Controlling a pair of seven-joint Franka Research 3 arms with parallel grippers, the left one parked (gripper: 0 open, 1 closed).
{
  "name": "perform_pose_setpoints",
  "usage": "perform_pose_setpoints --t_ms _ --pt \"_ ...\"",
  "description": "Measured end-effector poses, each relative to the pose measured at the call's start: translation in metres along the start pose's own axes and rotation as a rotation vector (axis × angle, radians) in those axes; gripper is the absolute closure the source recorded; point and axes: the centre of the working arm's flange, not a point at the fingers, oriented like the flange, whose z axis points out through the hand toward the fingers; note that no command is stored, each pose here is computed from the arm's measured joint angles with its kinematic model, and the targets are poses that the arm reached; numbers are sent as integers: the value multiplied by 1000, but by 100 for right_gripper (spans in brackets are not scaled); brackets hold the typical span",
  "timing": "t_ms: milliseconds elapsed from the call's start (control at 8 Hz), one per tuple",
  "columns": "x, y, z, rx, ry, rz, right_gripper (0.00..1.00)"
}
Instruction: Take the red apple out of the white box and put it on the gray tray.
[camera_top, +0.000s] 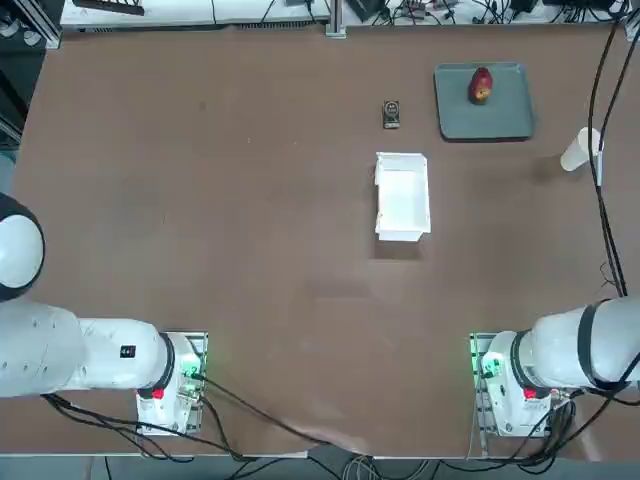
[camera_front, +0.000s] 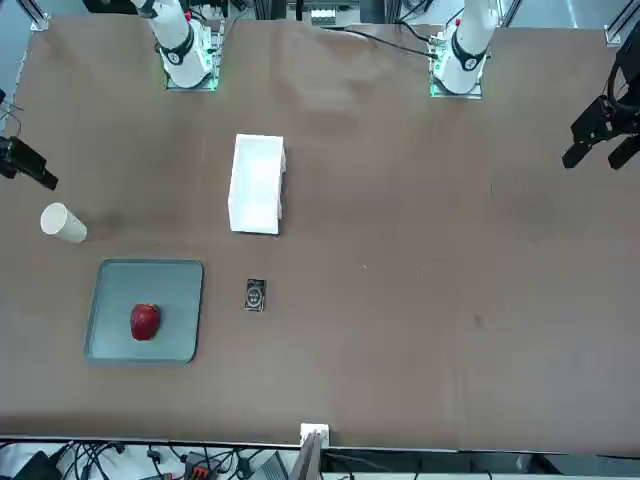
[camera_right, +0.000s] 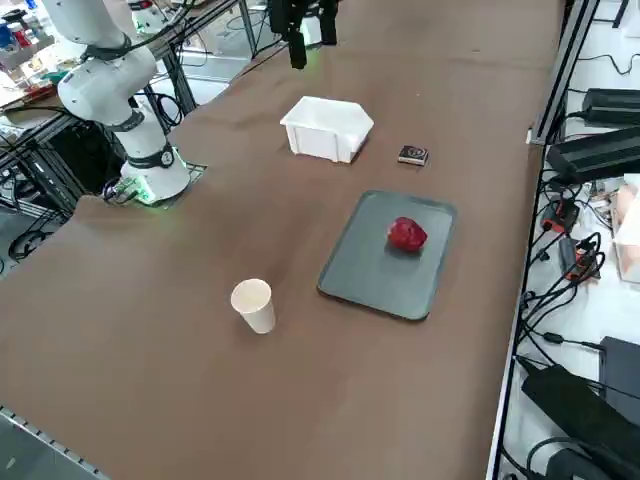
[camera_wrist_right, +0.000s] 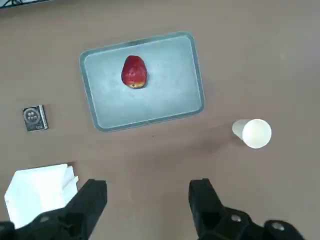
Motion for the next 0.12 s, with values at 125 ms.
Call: perform_pose_setpoints --t_ms 125 --pt "1 0 3 -3 -4 -20 0"
